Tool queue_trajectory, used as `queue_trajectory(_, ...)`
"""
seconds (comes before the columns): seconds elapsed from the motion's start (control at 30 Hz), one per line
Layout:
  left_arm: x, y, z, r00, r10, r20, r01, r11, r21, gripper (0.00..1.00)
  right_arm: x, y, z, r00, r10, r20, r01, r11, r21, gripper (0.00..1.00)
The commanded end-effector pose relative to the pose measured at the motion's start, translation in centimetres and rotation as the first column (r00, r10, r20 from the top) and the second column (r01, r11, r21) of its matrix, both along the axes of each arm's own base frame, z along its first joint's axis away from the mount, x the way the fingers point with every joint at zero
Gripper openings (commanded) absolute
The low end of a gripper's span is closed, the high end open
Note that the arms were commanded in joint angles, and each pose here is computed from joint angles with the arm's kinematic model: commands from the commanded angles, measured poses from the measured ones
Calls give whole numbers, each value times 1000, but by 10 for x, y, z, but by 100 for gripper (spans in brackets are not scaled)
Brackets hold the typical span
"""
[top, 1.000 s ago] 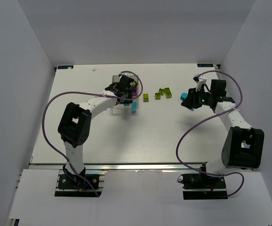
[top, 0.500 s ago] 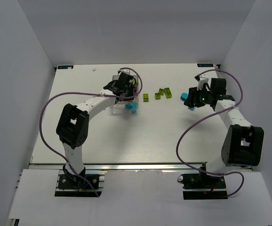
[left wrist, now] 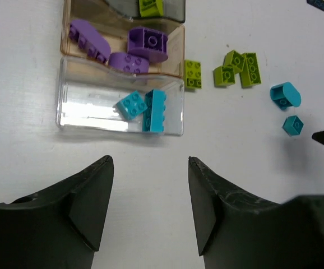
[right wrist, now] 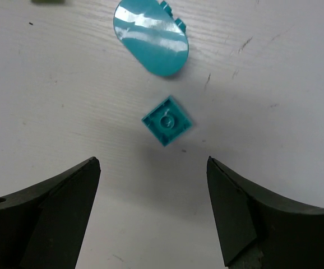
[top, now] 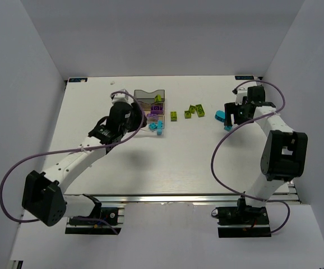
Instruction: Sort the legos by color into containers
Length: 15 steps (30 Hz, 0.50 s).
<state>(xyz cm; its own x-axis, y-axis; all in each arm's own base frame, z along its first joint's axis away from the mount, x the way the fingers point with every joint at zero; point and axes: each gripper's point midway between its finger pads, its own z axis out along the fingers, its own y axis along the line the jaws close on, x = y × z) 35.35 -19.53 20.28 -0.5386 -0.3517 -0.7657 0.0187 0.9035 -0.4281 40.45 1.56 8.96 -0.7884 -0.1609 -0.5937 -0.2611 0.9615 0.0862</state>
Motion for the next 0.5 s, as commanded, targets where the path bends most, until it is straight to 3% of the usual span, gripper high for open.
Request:
queue_trajectory(0.0, -13, 6, -1, 1000, 24, -7, -24, 998, -56, 66, 11, -4, 5, 993, 111, -37, -113, 992, -59, 82)
queue_trajectory(0.2, -35, 21, -13, 998, 51, -29, -53, 997, -62, 67, 19, -2, -6, 945, 314, -94, -322, 942, -91, 79)
queue_trajectory(0.47, -53, 34, -24, 995, 88, -44, -92, 992, -87, 67, 10, -1, -28, 890, 420, -176, -439, 895, -82, 75)
